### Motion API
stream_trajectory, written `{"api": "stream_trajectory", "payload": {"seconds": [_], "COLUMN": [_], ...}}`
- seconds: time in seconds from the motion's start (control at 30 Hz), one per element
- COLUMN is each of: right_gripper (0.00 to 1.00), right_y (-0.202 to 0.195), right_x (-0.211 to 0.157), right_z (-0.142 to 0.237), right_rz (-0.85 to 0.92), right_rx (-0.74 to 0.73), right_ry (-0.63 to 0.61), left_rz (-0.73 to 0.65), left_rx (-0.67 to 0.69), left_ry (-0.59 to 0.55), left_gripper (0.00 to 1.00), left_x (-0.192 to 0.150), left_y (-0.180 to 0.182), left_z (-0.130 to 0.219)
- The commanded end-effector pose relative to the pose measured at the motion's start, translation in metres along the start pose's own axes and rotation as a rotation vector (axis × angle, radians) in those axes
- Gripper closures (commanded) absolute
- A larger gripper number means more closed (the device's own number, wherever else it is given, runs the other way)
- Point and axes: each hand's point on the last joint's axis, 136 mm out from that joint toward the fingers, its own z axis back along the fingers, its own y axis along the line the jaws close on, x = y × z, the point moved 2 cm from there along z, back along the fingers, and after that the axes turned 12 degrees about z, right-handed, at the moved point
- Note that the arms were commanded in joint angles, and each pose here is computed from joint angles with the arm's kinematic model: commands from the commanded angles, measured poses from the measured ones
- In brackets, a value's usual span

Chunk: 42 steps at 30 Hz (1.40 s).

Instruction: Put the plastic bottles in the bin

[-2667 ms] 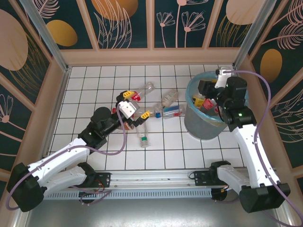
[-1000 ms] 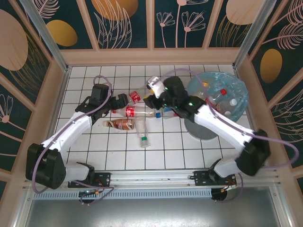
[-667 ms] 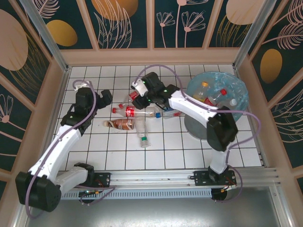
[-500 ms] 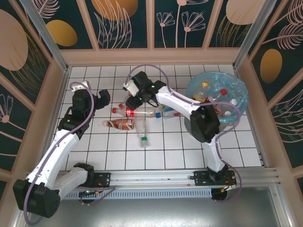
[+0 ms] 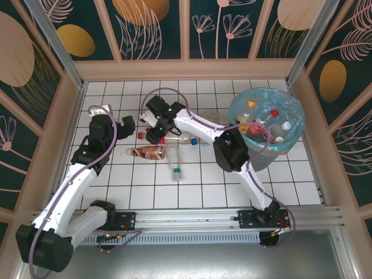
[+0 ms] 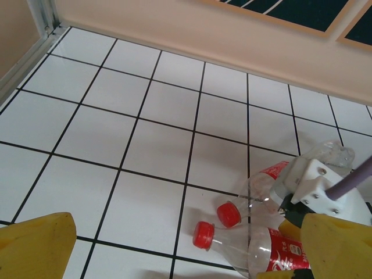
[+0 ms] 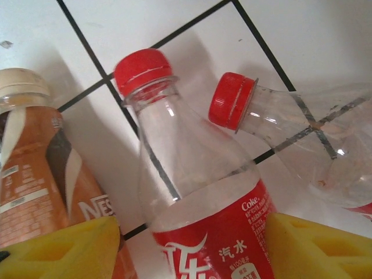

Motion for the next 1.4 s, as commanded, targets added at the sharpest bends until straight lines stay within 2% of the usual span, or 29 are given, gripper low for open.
{"api": "stream_trajectory", "payload": {"seconds": [0.0, 0.4, 0.7, 0.97, 1.17, 1.37], "right_gripper": [0.33, 0.32, 0.25, 0.28, 0.37, 0.44], "right_y": [0.002, 0.002, 0.007, -0.006, -0.021, -0.031], "right_x": [-0.011, -0.025, -0.033, -0.023, 0.026, 0.070], "right_z": [-0.009, -0.031, -0.037, -0.035, 0.015, 0.103], "right_rz": [0.025, 0.091, 0.122, 0.134, 0.132, 0.104], "right_rx": [0.005, 0.003, 0.049, -0.020, -0.115, -0.189], "right_ry": [0.065, 0.155, 0.193, 0.171, 0.005, -0.200], "left_rz": [-0.030, -0.033, -0.035, -0.036, -0.049, -0.063], "left_rx": [0.008, 0.017, 0.019, 0.013, 0.002, -0.038], "left_ry": [-0.010, -0.020, -0.021, -0.024, -0.036, -0.049], "left_gripper": [0.01, 0.01, 0.01, 0.02, 0.01, 0.02], "left_x": [-0.001, -0.001, -0.002, -0.001, 0.003, 0.015], "left_y": [0.005, 0.008, 0.008, 0.006, 0.003, -0.009], "left_z": [0.002, 0.004, 0.002, 0.002, 0.003, 0.004]}}
